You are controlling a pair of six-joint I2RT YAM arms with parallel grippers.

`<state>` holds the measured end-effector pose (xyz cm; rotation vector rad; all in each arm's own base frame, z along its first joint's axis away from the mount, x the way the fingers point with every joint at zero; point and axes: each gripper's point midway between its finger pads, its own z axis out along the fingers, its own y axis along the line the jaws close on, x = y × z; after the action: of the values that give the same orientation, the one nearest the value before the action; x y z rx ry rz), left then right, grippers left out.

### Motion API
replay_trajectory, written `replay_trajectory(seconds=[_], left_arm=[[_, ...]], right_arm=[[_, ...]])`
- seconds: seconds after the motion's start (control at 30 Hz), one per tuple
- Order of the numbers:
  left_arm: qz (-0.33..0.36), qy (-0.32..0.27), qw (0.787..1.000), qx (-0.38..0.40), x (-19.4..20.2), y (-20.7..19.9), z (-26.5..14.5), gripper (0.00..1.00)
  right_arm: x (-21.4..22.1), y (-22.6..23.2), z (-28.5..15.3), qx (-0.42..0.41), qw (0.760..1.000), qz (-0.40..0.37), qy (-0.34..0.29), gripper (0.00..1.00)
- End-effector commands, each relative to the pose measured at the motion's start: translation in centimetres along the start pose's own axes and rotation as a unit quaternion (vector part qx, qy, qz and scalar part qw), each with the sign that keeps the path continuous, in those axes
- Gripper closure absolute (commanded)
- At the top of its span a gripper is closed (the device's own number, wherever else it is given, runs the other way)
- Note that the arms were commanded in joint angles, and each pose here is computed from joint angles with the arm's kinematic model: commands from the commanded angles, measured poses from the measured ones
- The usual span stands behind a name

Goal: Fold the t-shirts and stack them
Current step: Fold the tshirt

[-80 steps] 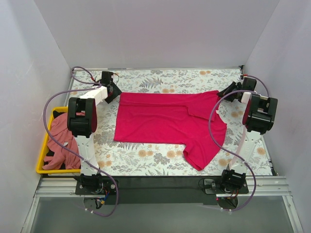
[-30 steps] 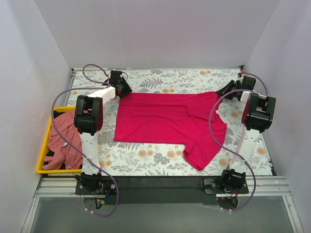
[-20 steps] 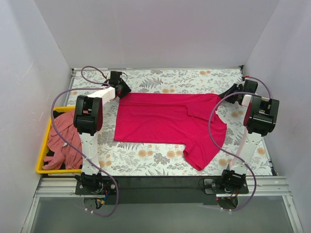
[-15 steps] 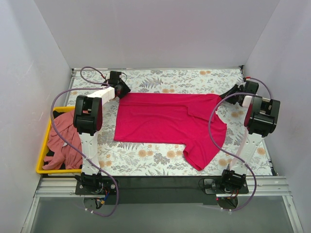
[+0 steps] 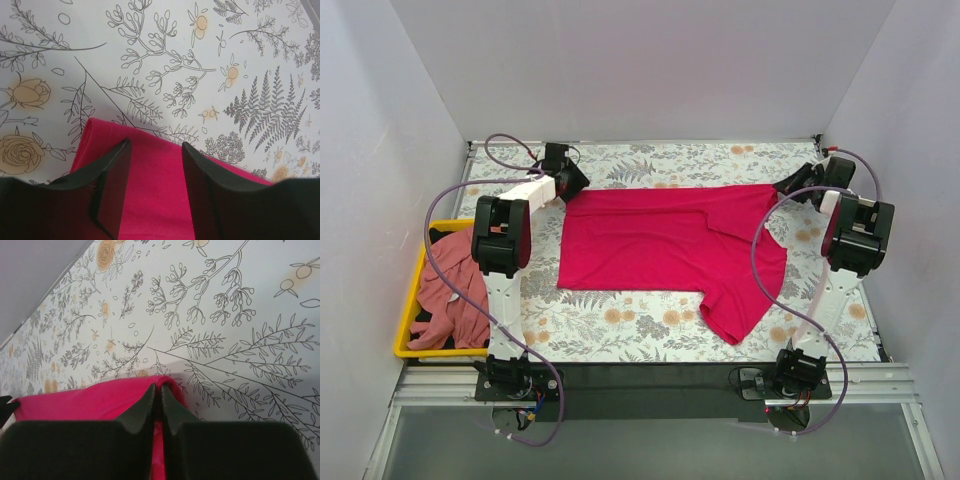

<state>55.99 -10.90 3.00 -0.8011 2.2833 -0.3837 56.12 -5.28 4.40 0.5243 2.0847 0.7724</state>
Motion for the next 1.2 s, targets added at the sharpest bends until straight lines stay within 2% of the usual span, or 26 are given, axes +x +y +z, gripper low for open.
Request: replay_trajectory(seconds=[0.0, 0.03, 0.1, 0.13, 0.23, 0.27, 0.33, 0.4, 0.43, 0.5, 0.53, 0.6, 0.63, 0.67, 0.7, 0.73, 0.77, 0.8, 0.93, 1.0, 1.03, 1.17], left_arm=[[0.027, 0.02, 0.997, -0.074, 0.6, 5.0, 1.0, 0.5], [0.032, 0.015, 0.997, -0.07, 0.2, 4.6, 0.8, 0.47], [0.038, 0.004, 0.998, -0.058, -0.9, 3.6, 0.2, 0.4], [0.044, -0.008, 0.998, -0.049, -1.9, 2.8, -0.5, 0.35], [0.056, -0.039, 0.997, -0.026, -4.4, 0.6, -2.9, 0.3], [0.063, -0.05, 0.997, -0.021, -5.2, 0.0, -3.9, 0.25], [0.069, -0.069, 0.995, -0.02, -6.2, -0.4, -5.5, 0.22], [0.078, -0.094, 0.992, -0.009, -7.5, -1.6, -8.5, 0.21], [0.082, -0.094, 0.992, -0.025, -7.1, -0.6, -9.1, 0.21], [0.084, -0.108, 0.99, -0.022, -7.3, -1.2, -12.0, 0.21], [0.09, -0.086, 0.991, -0.047, -5.5, 0.6, -12.4, 0.21], [0.09, -0.089, 0.99, -0.065, -4.5, 1.4, -15.0, 0.21], [0.093, -0.072, 0.99, -0.08, -3.2, 2.5, -15.9, 0.21], [0.101, -0.046, 0.989, -0.098, -0.7, 4.4, -16.2, 0.21], [0.097, -0.05, 0.99, -0.09, -0.2, 4.5, -18.1, 0.21], [0.101, -0.038, 0.989, -0.097, 1.1, 5.4, -18.8, 0.21], [0.112, -0.008, 0.987, -0.114, 3.9, 7.4, -19.0, 0.21], [0.115, 0.001, 0.987, -0.114, 5.1, 7.9, -19.8, 0.21], [0.114, 0.036, 0.985, -0.126, 10.0, 11.3, -23.5, 0.23], [0.105, 0.054, 0.983, -0.143, 12.2, 13.5, -23.8, 0.25], [0.099, 0.049, 0.984, -0.14, 12.3, 13.8, -24.2, 0.25], [0.064, 0.056, 0.985, -0.151, 13.2, 14.3, -23.9, 0.27]], right_arm=[[-3.3, 0.8, 0.0, -0.025, 0.998, -0.039, -0.035, 0.87], [-3.7, 1.2, -0.1, -0.029, 0.998, -0.043, -0.037, 0.78], [-4.0, 1.7, -0.4, -0.035, 0.998, -0.046, -0.038, 0.68], [-4.5, 2.4, -0.9, -0.038, 0.997, -0.051, -0.044, 0.58], [-5.2, 3.9, -2.4, -0.036, 0.996, -0.061, -0.052, 0.41], [-5.1, 4.1, -2.9, -0.031, 0.996, -0.061, -0.049, 0.39], [-5.3, 5.6, -4.6, -0.026, 0.995, -0.079, -0.057, 0.33], [-4.6, 5.9, -5.7, 0.004, 0.995, -0.085, -0.046, 0.3], [-4.8, 7.5, -6.8, 0.007, 0.994, -0.101, -0.05, 0.3], [-3.2, 8.4, -8.6, 0.048, 0.991, -0.12, -0.03, 0.29], [-2.3, 8.5, -9.3, 0.066, 0.99, -0.126, -0.02, 0.29], [-0.5, 7.7, -10.7, 0.119, 0.982, -0.144, -0.005, 0.29], [1.3, 8.9, -12.0, 0.135, 0.979, -0.154, 0.016, 0.29], [2.4, 8.9, -12.7, 0.152, 0.975, -0.16, 0.025, 0.29], [4.3, 7.6, -13.5, 0.188, 0.968, -0.16, 0.042, 0.29], [6.0, 8.7, -14.6, 0.194, 0.964, -0.171, 0.055, 0.29], [7.2, 8.7, -15.2, 0.205, 0.961, -0.175, 0.065, 0.3], [9.1, 7.6, -16.0, 0.228, 0.954, -0.179, 0.082, 0.3], [14.5, 9.6, -18.4, 0.206, 0.948, -0.209, 0.12, 0.3], [16.6, 9.2, -19.3, 0.206, 0.944, -0.216, 0.139, 0.3], [18.4, 8.9, -20.0, 0.202, 0.941, -0.224, 0.151, 0.3], [20.8, 8.2, -21.5, 0.195, 0.94, -0.231, 0.16, 0.3]])
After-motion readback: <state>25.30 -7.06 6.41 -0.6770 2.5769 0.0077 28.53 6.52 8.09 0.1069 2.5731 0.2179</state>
